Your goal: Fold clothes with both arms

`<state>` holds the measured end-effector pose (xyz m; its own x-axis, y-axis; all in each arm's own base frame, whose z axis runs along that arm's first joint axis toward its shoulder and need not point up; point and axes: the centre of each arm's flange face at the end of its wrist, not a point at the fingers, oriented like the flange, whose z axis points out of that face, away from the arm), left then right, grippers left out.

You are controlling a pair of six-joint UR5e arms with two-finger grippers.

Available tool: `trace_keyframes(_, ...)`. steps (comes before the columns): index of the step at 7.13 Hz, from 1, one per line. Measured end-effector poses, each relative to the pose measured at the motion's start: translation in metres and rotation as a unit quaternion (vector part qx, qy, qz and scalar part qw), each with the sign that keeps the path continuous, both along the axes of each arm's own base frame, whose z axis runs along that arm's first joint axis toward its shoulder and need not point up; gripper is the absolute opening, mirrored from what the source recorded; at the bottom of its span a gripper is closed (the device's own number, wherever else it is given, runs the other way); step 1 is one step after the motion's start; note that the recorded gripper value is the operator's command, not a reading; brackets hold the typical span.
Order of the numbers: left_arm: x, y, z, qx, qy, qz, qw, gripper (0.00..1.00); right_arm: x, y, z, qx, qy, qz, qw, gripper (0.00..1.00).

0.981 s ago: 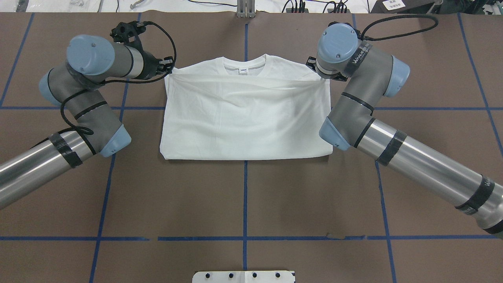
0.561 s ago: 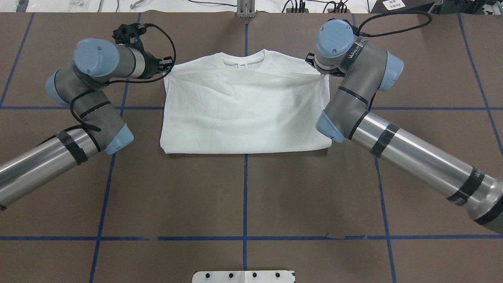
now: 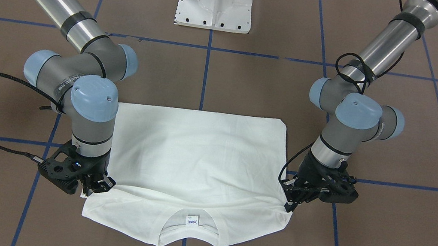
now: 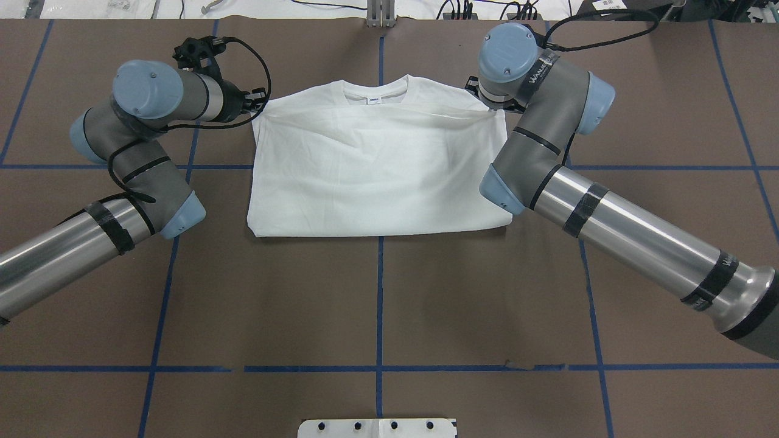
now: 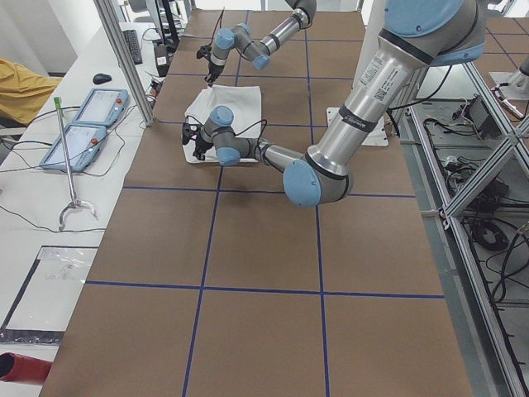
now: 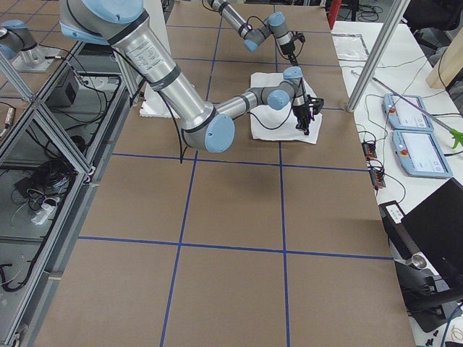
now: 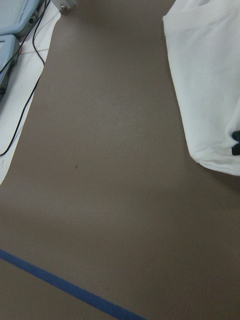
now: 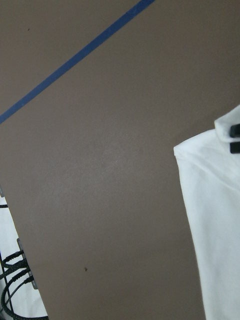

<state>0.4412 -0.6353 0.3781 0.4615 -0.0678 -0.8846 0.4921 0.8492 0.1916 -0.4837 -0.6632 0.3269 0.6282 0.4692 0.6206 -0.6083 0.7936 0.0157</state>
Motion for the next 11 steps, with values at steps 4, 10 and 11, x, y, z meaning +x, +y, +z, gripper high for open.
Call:
trace_keyframes(4,-0.011,0.007,0.018,0.024,-0.006,0.009,0.9997,0.51,0.026,0.018,-0.008,-0.005,-0.051,0.005,0.9987,0.73)
trace_keyframes(10,-0.014,0.009,0.015,0.026,-0.003,0.008,0.9996,0.54,0.042,0.208,0.040,-0.066,-0.158,0.065,0.9832,0.80)
trace_keyframes(11,-0.014,0.010,0.014,0.027,-0.004,0.008,0.9996,0.54,0.032,0.224,0.041,-0.070,-0.160,0.069,0.9822,0.78)
